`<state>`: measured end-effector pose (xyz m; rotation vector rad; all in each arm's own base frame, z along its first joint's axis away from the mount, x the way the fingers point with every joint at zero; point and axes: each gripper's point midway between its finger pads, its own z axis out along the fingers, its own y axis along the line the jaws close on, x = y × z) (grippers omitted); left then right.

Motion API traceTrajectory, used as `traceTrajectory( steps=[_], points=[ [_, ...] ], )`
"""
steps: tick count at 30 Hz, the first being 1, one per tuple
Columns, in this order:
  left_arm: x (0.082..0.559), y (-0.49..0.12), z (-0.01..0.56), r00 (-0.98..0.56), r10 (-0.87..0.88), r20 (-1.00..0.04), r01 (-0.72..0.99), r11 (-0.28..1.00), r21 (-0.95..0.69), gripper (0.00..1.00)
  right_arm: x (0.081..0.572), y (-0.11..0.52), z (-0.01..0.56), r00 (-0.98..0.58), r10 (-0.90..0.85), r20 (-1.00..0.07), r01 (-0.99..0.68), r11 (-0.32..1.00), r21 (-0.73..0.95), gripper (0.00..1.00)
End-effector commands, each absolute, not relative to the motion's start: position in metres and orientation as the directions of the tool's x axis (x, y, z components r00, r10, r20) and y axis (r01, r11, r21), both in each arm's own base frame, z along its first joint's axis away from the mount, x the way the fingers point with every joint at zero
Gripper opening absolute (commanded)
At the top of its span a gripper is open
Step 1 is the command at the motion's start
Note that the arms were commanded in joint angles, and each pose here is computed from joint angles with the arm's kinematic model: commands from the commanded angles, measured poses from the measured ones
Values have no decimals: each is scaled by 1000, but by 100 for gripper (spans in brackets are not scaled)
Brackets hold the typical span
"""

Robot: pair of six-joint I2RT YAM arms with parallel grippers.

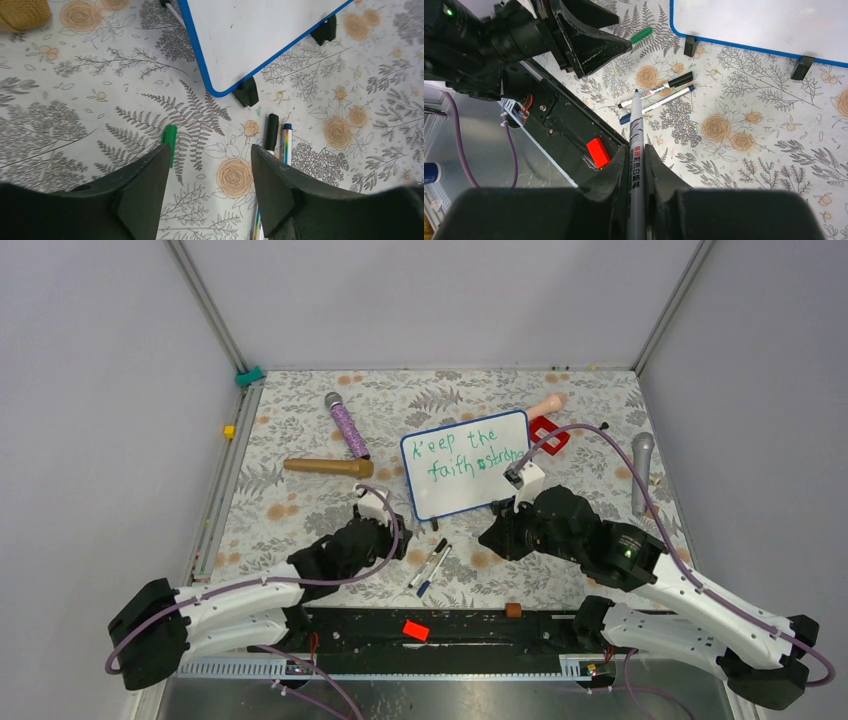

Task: Write a sentence on the whiteboard
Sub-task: Place the pen cap at the center of the board, then close the whiteboard marker at the center of the board.

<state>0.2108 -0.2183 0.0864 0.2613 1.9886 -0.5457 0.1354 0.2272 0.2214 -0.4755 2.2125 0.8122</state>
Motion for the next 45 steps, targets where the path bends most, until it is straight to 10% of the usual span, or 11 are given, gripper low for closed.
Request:
traceTrajectory(
  steps=[1,32,41,45],
  points=[
    [202,-190,85,-591,125,-797,334,937,-100,61,135,223,246,-626,-63,-777,-575,711,405,0],
    [233,-204,24,-840,258,-478,360,923,-136,48,121,195,264,-567,-69,-821,-617,696,368,0],
    [223,-212,12,-857,270,-439,389,898,-207,2,123,196,266,-566,-73,-821,-614,702,361,0],
    [220,-212,28,-838,254,-483,402,886,-231,0,125,199,265,-571,-80,-817,-612,706,358,0]
  ],
)
